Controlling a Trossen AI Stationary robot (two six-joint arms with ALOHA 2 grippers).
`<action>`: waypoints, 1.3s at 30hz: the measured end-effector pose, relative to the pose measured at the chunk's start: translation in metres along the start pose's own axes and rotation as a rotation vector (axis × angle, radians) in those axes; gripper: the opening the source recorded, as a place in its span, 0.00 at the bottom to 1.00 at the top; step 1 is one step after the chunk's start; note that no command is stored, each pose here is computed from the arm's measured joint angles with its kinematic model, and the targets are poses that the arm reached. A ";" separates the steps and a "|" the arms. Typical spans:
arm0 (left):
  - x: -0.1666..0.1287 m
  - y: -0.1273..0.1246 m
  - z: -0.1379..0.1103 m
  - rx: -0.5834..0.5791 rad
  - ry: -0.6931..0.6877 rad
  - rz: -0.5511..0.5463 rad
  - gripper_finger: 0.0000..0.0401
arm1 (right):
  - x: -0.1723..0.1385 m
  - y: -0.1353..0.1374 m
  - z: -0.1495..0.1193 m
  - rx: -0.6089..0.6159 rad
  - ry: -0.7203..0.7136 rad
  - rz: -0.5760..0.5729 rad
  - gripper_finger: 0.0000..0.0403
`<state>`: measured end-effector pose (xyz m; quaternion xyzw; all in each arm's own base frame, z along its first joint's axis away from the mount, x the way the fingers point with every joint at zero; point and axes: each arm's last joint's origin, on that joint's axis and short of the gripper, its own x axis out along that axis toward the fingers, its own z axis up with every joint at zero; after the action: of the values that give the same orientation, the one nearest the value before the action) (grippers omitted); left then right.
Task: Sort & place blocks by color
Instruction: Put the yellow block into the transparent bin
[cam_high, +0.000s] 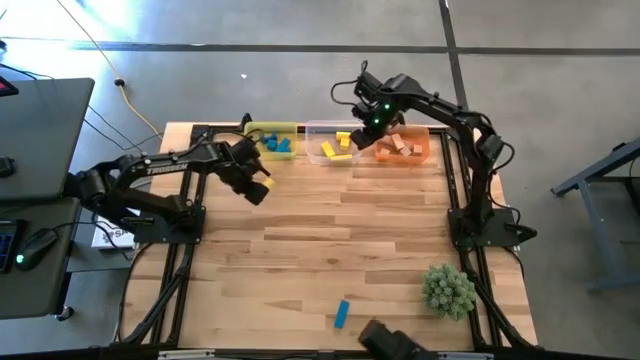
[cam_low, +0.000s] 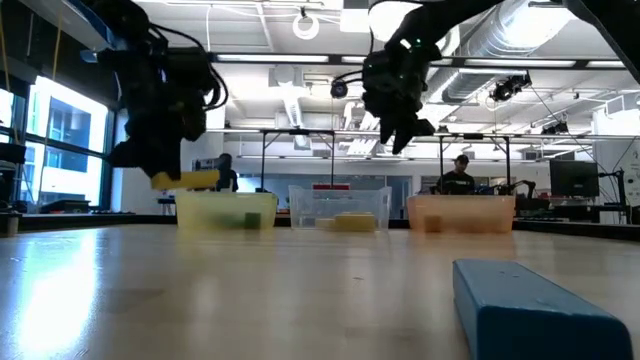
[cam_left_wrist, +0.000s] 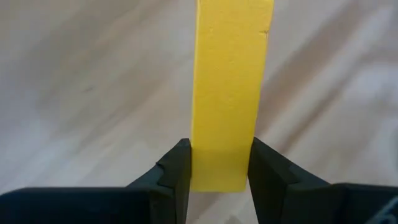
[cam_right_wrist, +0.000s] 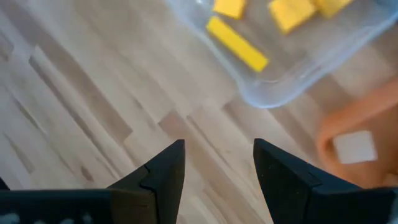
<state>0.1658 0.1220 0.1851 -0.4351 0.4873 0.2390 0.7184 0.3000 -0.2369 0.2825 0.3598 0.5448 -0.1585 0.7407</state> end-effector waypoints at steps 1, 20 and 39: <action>-0.003 -0.002 0.001 0.025 -0.005 -0.030 0.25 | 0.002 0.005 -0.001 -0.013 0.005 0.002 0.44; -0.017 -0.026 -0.005 0.280 0.109 -0.526 0.25 | 0.046 0.142 -0.024 -0.666 -0.130 -0.013 0.44; -0.014 -0.050 -0.012 0.308 0.189 -0.689 0.25 | 0.054 0.241 -0.048 -1.403 -0.541 0.021 0.44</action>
<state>0.1927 0.0875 0.2160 -0.4805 0.4066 -0.1332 0.7655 0.4374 -0.0280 0.3125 -0.2429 0.3133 0.1503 0.9057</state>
